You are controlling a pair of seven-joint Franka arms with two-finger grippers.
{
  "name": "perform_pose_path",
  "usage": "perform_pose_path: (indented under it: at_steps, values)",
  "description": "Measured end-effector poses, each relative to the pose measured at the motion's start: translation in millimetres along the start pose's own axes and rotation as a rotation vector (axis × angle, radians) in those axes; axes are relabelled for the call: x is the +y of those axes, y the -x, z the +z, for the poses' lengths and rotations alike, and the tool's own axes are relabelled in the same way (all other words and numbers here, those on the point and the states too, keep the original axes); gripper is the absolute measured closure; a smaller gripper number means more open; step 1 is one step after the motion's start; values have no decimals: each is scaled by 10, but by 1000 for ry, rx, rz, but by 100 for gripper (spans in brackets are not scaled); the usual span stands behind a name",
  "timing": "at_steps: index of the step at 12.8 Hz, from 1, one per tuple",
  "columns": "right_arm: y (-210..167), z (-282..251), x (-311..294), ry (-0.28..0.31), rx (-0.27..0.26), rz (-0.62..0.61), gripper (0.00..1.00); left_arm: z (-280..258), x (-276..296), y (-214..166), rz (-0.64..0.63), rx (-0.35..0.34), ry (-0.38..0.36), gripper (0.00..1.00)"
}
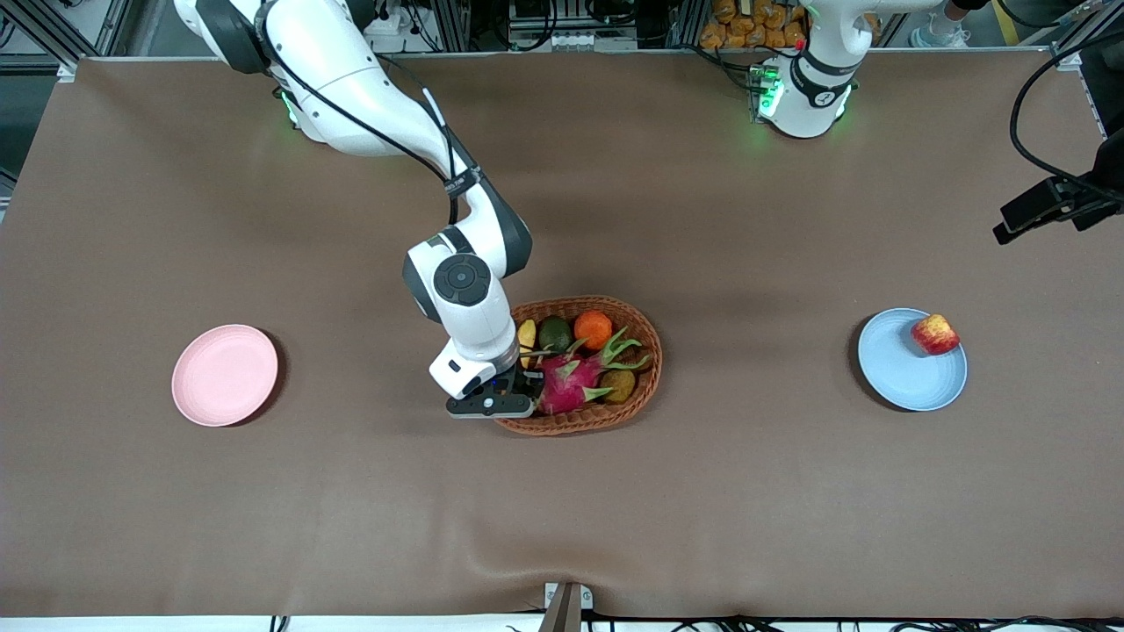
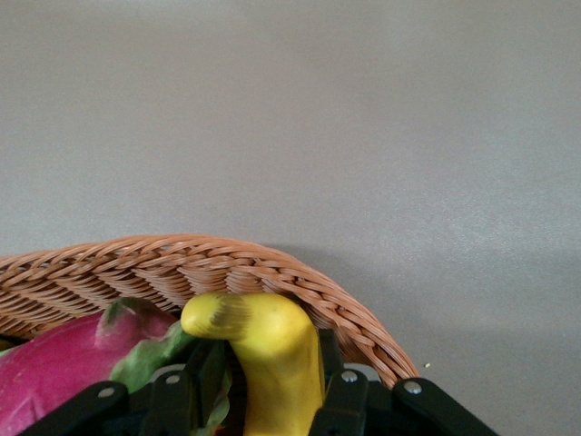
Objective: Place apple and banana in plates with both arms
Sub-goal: 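Lower the right gripper and grasp the yellow banana stem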
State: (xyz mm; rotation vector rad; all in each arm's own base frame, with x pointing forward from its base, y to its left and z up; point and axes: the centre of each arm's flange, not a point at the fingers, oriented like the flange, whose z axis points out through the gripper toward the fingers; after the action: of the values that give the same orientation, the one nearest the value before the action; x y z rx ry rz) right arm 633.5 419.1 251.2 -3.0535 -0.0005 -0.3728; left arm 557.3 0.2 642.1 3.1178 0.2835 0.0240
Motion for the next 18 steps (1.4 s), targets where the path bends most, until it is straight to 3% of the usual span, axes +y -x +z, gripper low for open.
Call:
perform_pose_path:
  at_steps: [5, 7, 8, 14, 18]
  values:
    - [20, 44, 27, 9, -5, -2, 53, 54, 41, -20, 6, -10, -2, 0]
    - [30, 83, 40, 14, -9, -2, 57, 57, 51, -10, 9, -16, -3, 0]
    - [33, 97, 44, 15, -10, -3, 64, 51, 45, -7, 8, -17, -3, 0]
    - [6, 69, 40, 13, -2, -2, 65, 70, 50, 25, 9, -42, -8, 0]
    - [-107, -243, 8, 6, 7, 4, 65, 86, 467, 118, 87, -45, -7, 0]
